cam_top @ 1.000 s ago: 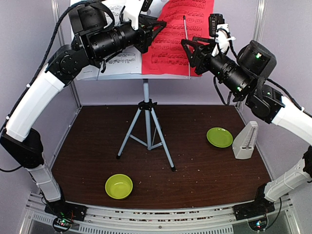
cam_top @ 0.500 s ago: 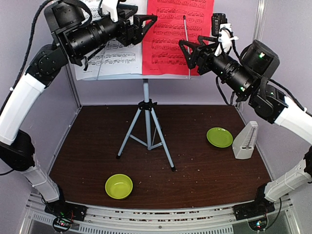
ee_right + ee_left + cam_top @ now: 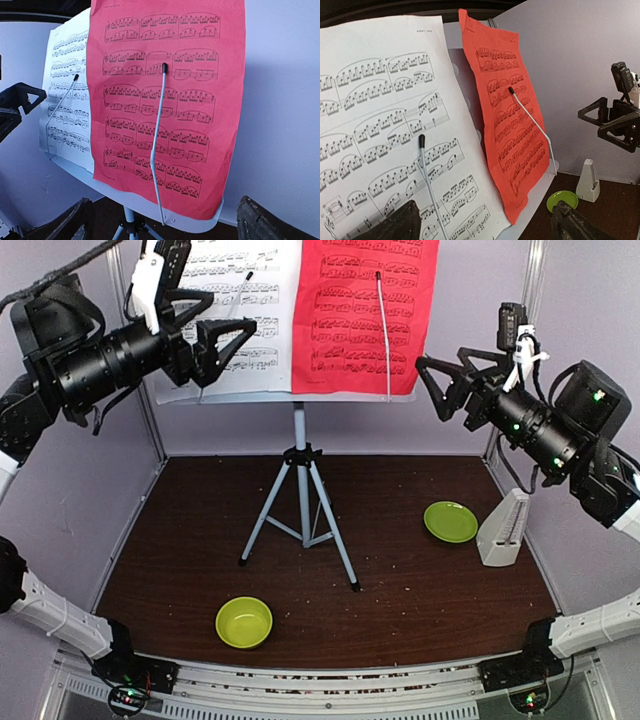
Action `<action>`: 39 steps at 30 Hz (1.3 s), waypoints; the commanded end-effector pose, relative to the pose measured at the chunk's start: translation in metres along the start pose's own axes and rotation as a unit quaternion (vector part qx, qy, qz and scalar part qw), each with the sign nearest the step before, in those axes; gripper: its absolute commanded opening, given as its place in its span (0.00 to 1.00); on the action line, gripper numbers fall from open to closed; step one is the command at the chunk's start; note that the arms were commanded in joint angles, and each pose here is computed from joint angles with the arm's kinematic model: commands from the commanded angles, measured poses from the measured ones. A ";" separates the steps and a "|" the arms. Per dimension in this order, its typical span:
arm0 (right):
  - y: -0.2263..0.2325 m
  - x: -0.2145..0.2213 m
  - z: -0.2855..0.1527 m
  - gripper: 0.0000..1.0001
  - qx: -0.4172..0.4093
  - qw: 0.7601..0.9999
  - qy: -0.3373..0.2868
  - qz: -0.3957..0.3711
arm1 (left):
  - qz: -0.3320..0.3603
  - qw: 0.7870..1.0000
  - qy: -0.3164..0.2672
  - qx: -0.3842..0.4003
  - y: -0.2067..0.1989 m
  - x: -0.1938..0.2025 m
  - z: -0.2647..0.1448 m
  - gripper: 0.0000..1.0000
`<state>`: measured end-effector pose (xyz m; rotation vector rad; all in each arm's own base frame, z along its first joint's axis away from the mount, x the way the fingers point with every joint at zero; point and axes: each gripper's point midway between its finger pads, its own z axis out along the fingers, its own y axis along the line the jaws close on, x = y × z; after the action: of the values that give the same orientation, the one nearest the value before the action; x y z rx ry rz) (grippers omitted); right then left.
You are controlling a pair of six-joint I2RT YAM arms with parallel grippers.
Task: Set up the instrument practice props
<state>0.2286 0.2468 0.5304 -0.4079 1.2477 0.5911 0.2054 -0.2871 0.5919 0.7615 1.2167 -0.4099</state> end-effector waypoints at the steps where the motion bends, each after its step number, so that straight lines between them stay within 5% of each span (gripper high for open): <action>1: -0.010 0.046 -0.021 1.00 0.018 0.997 0.069 0.033 | -0.021 0.998 0.055 0.008 -0.015 0.047 -0.019 0.95; 12: -0.053 0.136 -0.065 1.00 0.143 0.967 0.200 0.068 | -0.026 0.984 0.167 0.046 -0.080 0.162 -0.048 0.98; 21: -0.147 0.180 -0.104 1.00 0.310 0.896 0.305 0.089 | -0.077 0.972 0.214 0.059 -0.107 0.229 -0.061 0.98; 29: -0.238 0.202 -0.158 1.00 0.460 0.806 0.365 0.068 | -0.100 0.969 0.220 0.052 -0.118 0.250 -0.054 0.97; 39: -0.287 0.249 -0.185 1.00 0.511 0.756 0.404 0.067 | -0.098 0.970 0.211 0.069 -0.124 0.240 -0.047 0.96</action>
<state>0.3117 -0.0247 0.2481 0.4238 2.2087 -0.2421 0.1694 -0.3054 0.2949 0.9269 1.7410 -0.4403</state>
